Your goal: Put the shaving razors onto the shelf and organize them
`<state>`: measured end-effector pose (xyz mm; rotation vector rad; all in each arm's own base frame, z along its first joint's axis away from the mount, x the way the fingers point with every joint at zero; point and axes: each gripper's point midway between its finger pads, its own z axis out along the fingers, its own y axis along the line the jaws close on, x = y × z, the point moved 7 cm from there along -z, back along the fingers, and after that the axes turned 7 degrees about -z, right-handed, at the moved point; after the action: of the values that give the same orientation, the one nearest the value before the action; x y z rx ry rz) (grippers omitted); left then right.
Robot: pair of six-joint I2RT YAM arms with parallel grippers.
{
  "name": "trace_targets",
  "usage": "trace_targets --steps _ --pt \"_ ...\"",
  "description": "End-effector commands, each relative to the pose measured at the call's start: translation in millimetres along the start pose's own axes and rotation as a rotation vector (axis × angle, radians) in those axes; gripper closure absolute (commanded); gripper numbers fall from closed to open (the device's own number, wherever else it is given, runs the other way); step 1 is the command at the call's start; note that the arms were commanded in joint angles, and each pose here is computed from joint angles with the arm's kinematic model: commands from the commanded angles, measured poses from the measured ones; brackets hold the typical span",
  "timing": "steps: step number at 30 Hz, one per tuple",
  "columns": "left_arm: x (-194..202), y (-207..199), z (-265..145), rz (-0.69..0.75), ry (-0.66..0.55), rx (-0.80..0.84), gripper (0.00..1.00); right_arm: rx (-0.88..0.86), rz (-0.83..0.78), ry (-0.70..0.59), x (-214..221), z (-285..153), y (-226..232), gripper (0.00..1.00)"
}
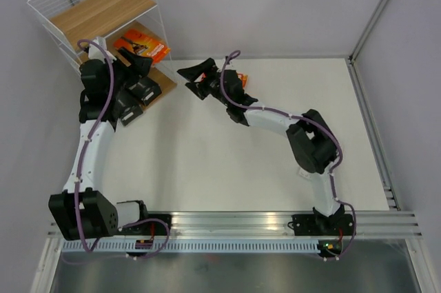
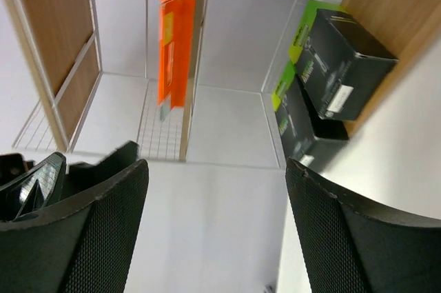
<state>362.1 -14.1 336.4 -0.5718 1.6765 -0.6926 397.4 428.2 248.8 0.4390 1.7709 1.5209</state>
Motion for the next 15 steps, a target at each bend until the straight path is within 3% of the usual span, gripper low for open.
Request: trace_targets --steps 1,3,7,9,10,12,13,14,15 --pt "-6.6 -36.0 -34.7 0.268 0.053 0.235 0.2 -0.105 -0.143 0.005 -32.2 -48.3 44.9 0.14" --pt "-6.8 -38.0 -36.7 0.373 0.072 0.274 0.28 -0.073 -0.196 -0.001 -40.2 -67.1 47.0 0.14" --pt "-9.3 -54.9 -35.5 0.486 0.145 0.387 0.51 0.072 -0.294 0.009 -48.9 -98.6 6.9 0.14" --pt "-5.8 -59.6 -32.7 0.552 0.183 0.433 0.57 0.126 -0.325 0.009 -52.7 -110.1 -2.9 0.14" --pt "1.5 -64.0 -25.7 0.572 0.224 0.411 0.64 0.158 -0.339 0.017 -53.5 -116.1 -14.7 0.14" --pt "12.4 -68.9 -13.8 0.715 0.272 0.399 0.68 0.191 -0.391 0.013 -58.1 -123.0 -20.3 0.14" --pt "-0.3 -79.8 -8.5 0.779 0.227 0.327 0.71 0.213 -0.412 0.014 -60.0 -126.2 -26.0 0.13" --pt "28.6 -76.0 5.9 0.809 0.359 0.286 0.74 0.243 -0.423 0.021 -60.9 -129.8 -29.6 0.13" --pt "31.7 -77.1 12.7 0.888 0.379 0.263 0.76 0.259 -0.446 0.027 -61.5 -132.0 -32.5 0.14"
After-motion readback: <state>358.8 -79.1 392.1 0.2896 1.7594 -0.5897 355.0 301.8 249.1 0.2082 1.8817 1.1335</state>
